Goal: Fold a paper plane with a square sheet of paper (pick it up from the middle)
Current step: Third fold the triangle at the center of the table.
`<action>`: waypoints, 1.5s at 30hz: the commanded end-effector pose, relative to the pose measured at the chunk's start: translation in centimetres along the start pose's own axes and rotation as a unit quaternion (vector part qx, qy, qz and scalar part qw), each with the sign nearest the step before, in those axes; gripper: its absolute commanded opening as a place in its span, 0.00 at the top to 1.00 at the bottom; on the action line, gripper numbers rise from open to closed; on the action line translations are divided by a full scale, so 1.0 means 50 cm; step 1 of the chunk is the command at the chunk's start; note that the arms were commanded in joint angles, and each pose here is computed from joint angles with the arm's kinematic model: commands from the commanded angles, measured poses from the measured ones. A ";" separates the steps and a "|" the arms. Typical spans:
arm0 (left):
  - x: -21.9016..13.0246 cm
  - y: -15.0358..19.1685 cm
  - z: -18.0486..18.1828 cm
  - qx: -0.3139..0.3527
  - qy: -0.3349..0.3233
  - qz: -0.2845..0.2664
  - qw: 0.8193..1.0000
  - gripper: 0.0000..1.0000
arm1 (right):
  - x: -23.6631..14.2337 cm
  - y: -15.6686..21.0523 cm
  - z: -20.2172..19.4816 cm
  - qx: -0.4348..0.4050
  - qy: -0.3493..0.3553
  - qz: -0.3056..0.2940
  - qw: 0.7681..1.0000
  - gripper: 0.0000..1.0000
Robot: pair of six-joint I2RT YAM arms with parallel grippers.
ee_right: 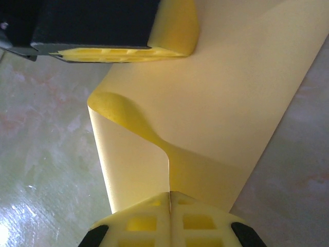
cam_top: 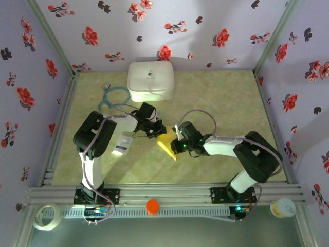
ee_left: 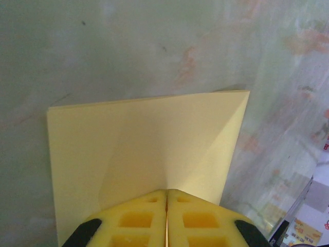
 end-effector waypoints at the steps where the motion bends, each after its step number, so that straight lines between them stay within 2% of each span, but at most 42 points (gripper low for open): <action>1: -0.006 0.012 0.005 -0.005 -0.017 0.011 1.000 0.92 | 0.004 -0.010 -0.004 0.003 0.018 0.000 1.000 1.00; 16: -0.006 0.012 0.005 -0.004 -0.016 0.010 1.000 0.92 | 0.005 -0.015 -0.004 0.006 0.024 -0.005 1.000 1.00; 37: -0.006 0.010 0.003 -0.003 -0.015 0.010 1.000 0.92 | 0.018 0.000 -0.017 0.012 0.037 0.019 0.999 1.00; 45: -0.018 -0.006 -0.015 0.016 -0.016 0.008 1.000 0.89 | 0.022 0.005 -0.022 0.014 0.044 0.027 0.999 1.00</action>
Point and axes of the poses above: each hand's point on the last joint's axis, 136 mm out from that joint toward the fingers, its own x axis out along the fingers, its own z axis along the line the jaws close on, y = z × x, the point moved 10 cm from there along -x, back along the fingers, and after that the axes turned 9 degrees about x, right-handed, at the moved point
